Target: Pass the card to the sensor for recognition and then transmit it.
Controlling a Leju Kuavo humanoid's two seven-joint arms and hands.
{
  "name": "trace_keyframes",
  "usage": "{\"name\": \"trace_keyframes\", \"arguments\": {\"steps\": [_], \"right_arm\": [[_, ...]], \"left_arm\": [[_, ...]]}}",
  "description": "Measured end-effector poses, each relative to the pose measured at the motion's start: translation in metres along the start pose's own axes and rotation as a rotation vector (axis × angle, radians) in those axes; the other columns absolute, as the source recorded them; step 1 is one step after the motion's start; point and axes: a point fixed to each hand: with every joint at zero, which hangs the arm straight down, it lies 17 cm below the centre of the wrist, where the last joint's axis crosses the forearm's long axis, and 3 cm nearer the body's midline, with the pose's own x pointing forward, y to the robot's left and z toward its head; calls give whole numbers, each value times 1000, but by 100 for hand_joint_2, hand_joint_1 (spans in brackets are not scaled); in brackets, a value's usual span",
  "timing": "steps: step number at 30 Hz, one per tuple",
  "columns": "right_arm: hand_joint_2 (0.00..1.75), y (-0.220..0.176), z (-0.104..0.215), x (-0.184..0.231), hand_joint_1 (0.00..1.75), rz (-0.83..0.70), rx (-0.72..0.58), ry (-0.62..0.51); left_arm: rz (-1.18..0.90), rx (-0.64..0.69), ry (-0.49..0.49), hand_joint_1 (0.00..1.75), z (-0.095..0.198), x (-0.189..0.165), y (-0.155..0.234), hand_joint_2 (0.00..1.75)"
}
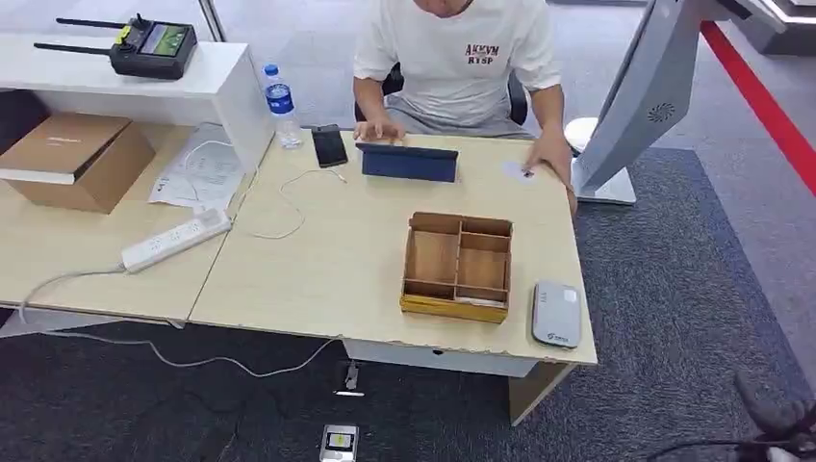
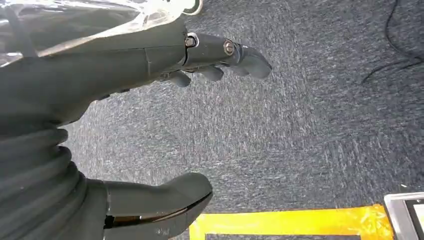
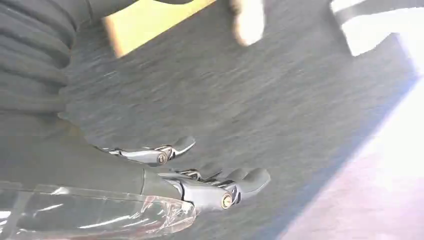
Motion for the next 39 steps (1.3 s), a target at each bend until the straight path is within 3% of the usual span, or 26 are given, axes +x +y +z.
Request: {"name": "trace_keyframes", "arguments": {"steps": [8,11,20,23,25,31,36,39], "right_arm": [[175,41,-14,91,0,-157,82,-137],[175,55,-10,109,0,-184,117,-177],[175,57,-9,114,0,-188,127,-188],[175,83,7,150,0,-184,184,-269],[175,131,61,239,0,62,212,-598],[175,177,126,302,0,452,147,-1029],[175,218,169,335,0,631,105,-1294],[175,235,179,343,0,682,94,-1367]], "left_arm": [[-5,-8,-6,0,0,1,-2,175],[-7,-9,-16,0,0,3,-2,175],[-7,-9,-17,0,0,3,-2,175],[-11,-9,-25,0,0,4,-2,175],[-26,-15,-57,0,1,10,-3,175],[-58,-23,-88,0,1,15,-5,175],[-67,-25,-97,0,2,16,-6,175],[-71,-27,-103,0,2,17,-6,175]]}}
